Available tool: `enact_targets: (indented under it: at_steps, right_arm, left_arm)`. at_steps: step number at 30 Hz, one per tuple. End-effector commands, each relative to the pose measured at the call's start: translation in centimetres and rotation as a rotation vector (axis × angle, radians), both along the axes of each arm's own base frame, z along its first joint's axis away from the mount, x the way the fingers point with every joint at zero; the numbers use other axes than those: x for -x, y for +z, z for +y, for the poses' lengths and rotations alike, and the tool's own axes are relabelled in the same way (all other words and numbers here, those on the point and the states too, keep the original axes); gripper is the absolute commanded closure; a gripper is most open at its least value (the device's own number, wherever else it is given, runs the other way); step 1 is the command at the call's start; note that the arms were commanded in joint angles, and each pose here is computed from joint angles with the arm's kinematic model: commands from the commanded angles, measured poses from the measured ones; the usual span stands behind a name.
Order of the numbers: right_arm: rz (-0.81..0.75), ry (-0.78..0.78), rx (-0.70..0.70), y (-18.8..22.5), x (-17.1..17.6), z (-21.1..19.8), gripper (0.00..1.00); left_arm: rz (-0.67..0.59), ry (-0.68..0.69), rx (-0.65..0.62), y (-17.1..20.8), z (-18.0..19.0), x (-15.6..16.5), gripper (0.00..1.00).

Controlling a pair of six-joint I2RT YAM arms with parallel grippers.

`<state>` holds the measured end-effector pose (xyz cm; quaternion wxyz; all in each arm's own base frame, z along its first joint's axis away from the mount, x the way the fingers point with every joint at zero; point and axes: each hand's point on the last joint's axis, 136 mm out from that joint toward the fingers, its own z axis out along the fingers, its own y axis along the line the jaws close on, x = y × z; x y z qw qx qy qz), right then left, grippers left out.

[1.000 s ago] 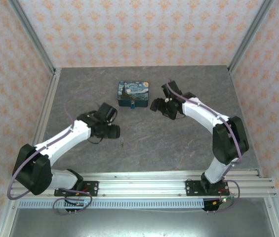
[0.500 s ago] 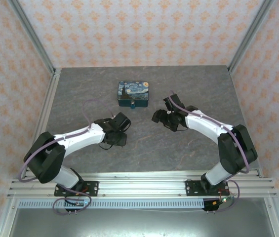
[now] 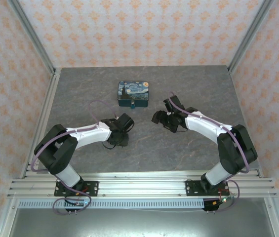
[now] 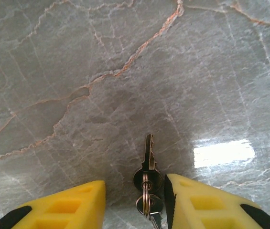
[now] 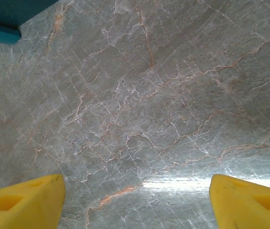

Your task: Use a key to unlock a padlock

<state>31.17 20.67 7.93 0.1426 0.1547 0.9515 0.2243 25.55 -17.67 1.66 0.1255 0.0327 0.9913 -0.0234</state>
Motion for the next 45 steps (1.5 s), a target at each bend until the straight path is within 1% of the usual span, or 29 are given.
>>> enact_targets:
  at_steps: [1, 5, 7, 12, 19, 28, 38, 43, 45]
  right_arm:
    - [-0.010, -0.010, 0.000, 0.1, 0.1, 0.0, 0.21]
    - [-0.009, -0.010, -0.009, 0.1, 0.1, 0.2, 0.21]
    - [-0.008, -0.012, -0.011, 0.1, 0.1, 0.2, 0.21]
    - [-0.006, -0.016, -0.028, 0.3, 0.1, 0.4, 0.21]
    - [-0.001, -0.034, -0.074, 0.2, 0.2, 0.9, 0.21]
    - [0.014, -0.042, -0.145, 0.0, 0.6, 1.7, 0.22]
    - [0.028, -0.039, -0.259, 0.7, 0.6, 3.3, 0.28]
    - [0.031, -0.013, -0.318, 2.0, 0.7, 4.2, 0.31]
    - [0.035, 0.015, -0.353, 2.9, 1.0, 4.9, 0.33]
  left_arm:
    - [-0.031, 0.001, 0.008, 0.2, -0.6, -0.8, 0.65]
    - [-0.024, -0.018, -0.002, -0.2, -0.6, -0.8, 0.68]
    - [-0.020, -0.029, -0.006, -0.5, -0.5, -0.7, 0.71]
    - [-0.027, -0.068, 0.013, -0.9, -0.8, -0.4, 0.87]
    - [-0.049, -0.138, 0.034, -0.7, -1.2, -0.3, 1.00]
    - [-0.101, -0.203, 0.051, 0.6, -1.3, -0.3, 1.00]
    - [-0.194, -0.274, 0.123, 3.2, -2.3, -0.6, 1.00]
    - [-0.248, -0.343, 0.166, 5.2, -3.1, -0.6, 1.00]
    - [-0.281, -0.398, 0.207, 6.4, -3.8, -0.4, 1.00]
